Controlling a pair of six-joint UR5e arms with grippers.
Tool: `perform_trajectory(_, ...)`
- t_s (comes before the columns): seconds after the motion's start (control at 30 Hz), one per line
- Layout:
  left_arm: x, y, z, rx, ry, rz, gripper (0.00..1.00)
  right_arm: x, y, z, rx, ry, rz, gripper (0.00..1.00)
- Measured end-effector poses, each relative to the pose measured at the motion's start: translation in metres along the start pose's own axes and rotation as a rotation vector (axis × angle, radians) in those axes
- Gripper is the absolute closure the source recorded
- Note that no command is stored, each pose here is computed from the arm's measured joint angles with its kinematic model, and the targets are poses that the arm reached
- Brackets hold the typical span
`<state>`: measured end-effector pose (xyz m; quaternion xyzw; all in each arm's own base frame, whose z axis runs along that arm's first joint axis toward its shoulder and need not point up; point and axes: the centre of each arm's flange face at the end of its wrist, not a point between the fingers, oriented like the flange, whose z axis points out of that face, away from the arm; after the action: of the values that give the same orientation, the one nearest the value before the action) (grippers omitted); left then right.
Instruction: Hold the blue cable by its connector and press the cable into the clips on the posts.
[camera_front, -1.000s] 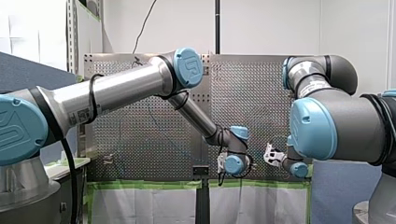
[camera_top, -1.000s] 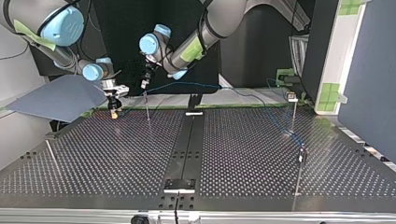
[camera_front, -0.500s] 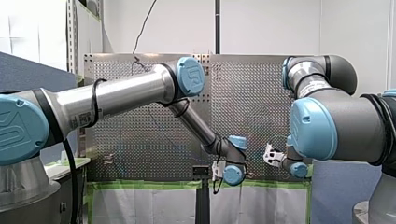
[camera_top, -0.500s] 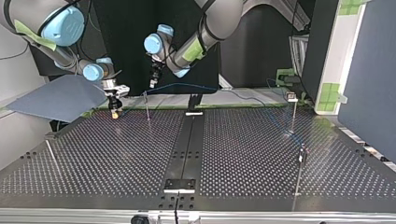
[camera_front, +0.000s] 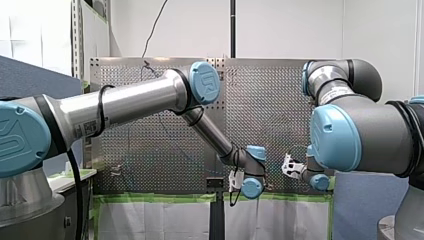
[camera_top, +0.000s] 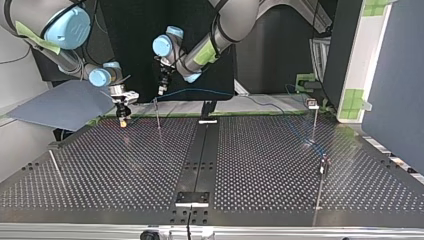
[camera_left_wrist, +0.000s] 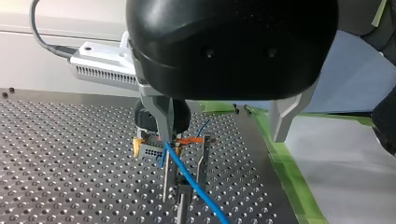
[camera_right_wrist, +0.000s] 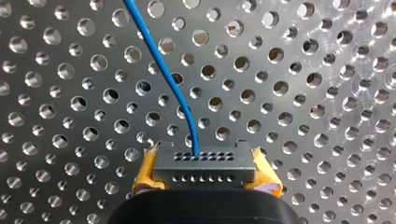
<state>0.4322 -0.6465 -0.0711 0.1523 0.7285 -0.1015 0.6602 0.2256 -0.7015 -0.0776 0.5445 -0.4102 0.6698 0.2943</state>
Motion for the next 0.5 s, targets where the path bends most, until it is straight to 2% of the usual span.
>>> perform_trajectory(0.5, -0.0093, -0.0012, 0.0038, -0.022, -0.016, -0.007, 0.0, -0.0002, -0.001, 0.0002, 0.005, 0.0, 0.001, 1.0)
